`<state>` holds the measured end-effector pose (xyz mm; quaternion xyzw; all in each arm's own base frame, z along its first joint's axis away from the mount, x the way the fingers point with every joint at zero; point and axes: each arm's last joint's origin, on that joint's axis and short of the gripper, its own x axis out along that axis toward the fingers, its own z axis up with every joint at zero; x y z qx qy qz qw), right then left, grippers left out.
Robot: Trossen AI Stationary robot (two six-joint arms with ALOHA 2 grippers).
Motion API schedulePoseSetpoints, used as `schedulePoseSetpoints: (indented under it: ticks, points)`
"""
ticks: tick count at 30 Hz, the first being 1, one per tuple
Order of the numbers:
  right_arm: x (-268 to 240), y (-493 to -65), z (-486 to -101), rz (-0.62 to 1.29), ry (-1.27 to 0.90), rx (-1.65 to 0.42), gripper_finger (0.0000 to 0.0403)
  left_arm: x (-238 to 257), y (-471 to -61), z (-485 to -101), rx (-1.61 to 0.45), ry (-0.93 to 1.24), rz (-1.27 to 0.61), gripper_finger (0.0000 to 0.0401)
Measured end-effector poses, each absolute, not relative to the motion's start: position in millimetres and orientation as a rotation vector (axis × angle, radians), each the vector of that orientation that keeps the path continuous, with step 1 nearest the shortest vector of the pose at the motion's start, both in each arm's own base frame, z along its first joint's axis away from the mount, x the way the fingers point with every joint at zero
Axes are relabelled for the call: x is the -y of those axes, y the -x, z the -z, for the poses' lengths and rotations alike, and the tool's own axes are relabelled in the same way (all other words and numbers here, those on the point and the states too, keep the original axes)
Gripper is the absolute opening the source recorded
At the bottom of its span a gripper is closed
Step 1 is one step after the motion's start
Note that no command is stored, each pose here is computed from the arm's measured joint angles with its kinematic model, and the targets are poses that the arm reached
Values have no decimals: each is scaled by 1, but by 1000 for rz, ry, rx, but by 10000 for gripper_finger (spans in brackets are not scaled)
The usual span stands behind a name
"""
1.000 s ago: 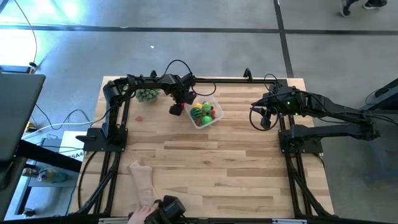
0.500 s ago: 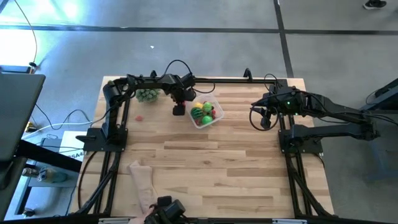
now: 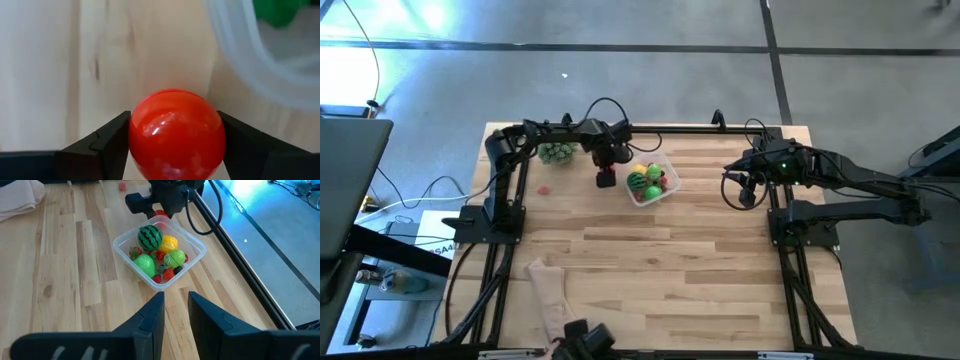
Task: Pick and placing Produce into tupperware
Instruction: Put the red tomato into the transparent container
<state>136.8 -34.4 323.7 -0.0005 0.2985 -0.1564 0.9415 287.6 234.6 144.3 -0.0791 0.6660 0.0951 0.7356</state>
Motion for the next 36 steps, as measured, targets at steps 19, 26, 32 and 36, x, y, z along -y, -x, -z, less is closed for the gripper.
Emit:
schedulePoseSetpoints:
  ticks: [19, 26, 32, 36]
  points:
    - [34, -137, -324, 319, 1, -609, 76, -212, -283, -143, -1573, 402, -160, 238]
    - [34, -137, -324, 319, 1, -609, 76, -201, -294, -142, -1608, 275, -226, 287]
    - [34, -137, -324, 319, 1, -609, 76, -189, -299, -143, -1638, 248, -191, 254]
    - [34, -137, -324, 319, 1, -609, 76, -182, -298, -143, -1685, 250, -161, 239]
